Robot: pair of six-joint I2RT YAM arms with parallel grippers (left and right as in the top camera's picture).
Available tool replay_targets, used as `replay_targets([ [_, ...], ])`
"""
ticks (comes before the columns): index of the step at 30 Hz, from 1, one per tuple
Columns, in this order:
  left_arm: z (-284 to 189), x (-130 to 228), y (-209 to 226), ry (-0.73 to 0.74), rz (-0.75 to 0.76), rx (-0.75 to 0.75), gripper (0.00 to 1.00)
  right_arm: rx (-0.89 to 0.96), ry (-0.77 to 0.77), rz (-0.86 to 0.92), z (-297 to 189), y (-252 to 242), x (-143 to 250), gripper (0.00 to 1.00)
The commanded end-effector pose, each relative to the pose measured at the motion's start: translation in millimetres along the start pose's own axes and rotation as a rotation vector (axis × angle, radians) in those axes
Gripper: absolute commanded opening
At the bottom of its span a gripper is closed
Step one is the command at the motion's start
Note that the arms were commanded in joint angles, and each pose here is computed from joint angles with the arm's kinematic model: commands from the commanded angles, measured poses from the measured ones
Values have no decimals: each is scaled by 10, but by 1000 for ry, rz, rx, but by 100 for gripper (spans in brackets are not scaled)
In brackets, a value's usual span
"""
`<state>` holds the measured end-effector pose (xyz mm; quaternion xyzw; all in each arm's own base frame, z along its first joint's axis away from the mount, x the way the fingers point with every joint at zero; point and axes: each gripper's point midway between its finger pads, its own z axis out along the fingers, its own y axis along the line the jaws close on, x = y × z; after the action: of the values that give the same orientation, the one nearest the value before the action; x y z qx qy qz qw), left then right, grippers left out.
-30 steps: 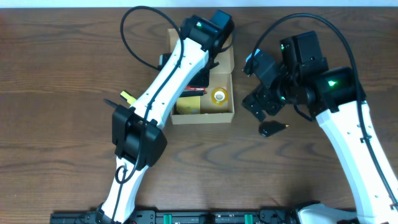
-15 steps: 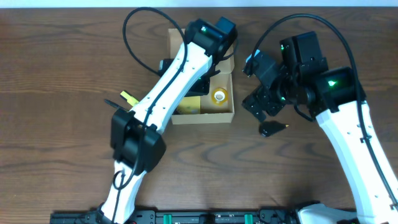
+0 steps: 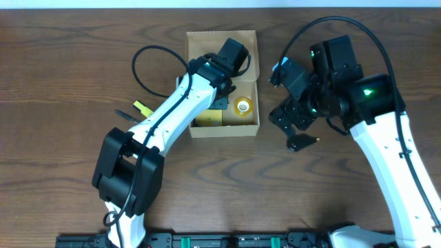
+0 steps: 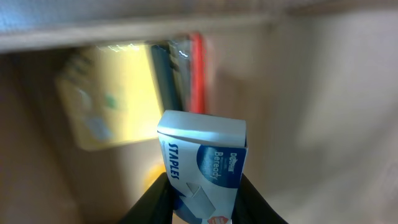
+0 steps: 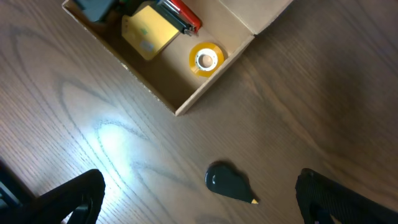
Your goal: Pack container
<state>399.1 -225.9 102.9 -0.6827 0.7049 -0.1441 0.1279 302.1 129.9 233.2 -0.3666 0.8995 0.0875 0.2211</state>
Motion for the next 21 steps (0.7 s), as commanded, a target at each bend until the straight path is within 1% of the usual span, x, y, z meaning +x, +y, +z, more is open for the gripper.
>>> replay_targets([
  [1, 50, 100, -34, 45, -66, 4, 26, 5, -15, 9, -55, -2, 1, 99],
  [8, 210, 321, -73, 139, -70, -1, 26, 6, -16, 9, -55, -3, -2, 99],
  [13, 224, 344, -44, 153, -70, -17, 29, 6, -16, 9, -55, -3, -2, 99],
  [21, 209, 417, 33, 200, -67, -60, 30, 6, -16, 9, -55, -3, -2, 99],
])
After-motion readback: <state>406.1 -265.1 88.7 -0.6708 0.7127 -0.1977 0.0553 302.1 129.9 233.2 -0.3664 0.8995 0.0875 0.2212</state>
